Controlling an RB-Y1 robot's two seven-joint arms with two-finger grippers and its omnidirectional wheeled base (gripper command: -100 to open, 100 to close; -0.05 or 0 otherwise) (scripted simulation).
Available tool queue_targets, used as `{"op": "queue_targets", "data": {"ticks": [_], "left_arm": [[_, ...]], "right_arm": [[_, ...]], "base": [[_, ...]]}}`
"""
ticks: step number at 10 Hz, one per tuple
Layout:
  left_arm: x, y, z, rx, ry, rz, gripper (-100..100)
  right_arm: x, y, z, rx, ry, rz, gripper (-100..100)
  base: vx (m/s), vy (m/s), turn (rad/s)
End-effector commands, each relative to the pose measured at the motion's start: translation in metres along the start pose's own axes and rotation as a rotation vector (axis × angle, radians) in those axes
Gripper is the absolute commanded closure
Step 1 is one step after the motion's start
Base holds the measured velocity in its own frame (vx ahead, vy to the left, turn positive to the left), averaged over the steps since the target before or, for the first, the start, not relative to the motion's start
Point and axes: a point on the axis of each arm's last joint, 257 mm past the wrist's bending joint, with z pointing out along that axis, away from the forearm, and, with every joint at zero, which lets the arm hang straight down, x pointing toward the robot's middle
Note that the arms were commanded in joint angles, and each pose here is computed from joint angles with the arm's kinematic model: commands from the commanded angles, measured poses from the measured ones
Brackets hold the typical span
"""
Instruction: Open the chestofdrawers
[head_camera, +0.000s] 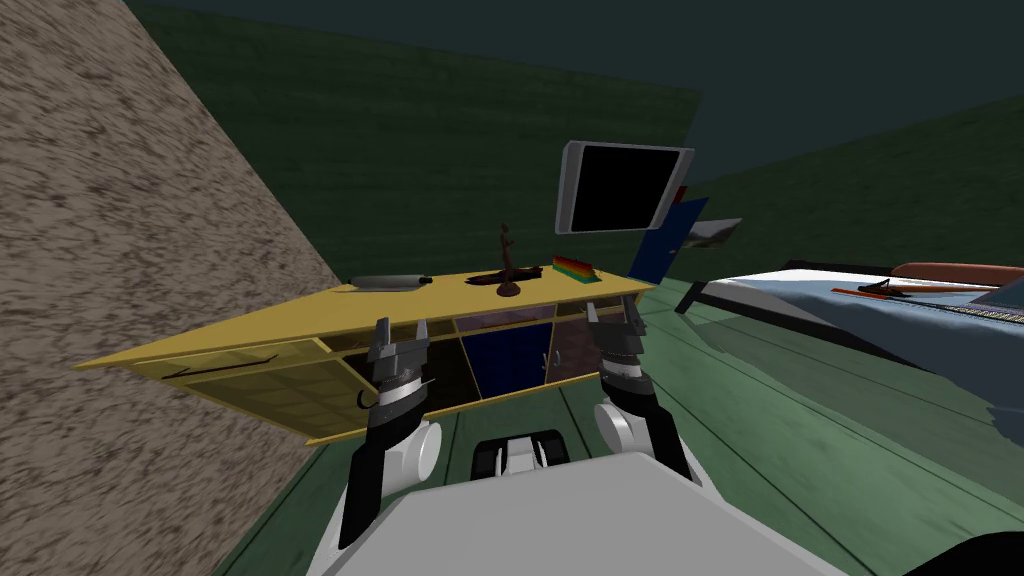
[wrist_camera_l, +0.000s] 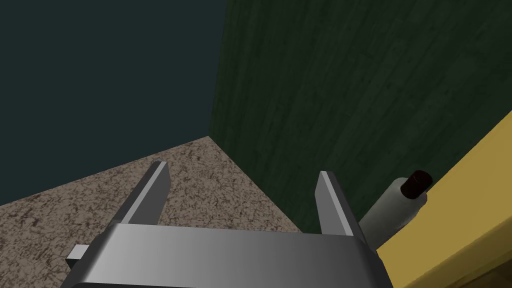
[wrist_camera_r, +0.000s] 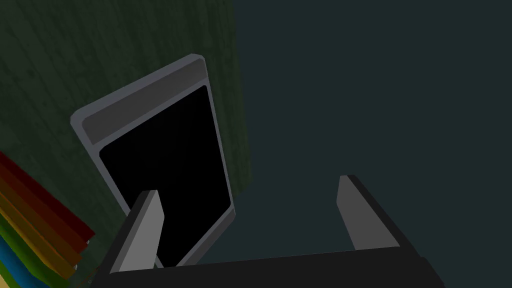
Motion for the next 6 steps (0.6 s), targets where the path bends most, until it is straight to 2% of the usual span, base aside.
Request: {"op": "queue_targets", "data": {"ticks": [1,2,6], "left_arm": [[0.000,0.000,0.000,0.000,0.000,0.000,0],[0.004,0.004,-0.001,-0.014,0.043,0.013,-100],[0.012,0.020,-0.007,-0.054,0.136,0.038,-100]], "right_arm": [[0.000,0.000,0.000,0.000,0.000,0.000,0],[0.000,0.000,0.000,0.000,0.000,0.000,0],[0.000,0.000,0.000,0.001,0.000,0.000,0]], "base": [[0.000,0.000,0.000],[0.009,-0.008,-0.003],[0.013,-0.025,-0.005]]}}
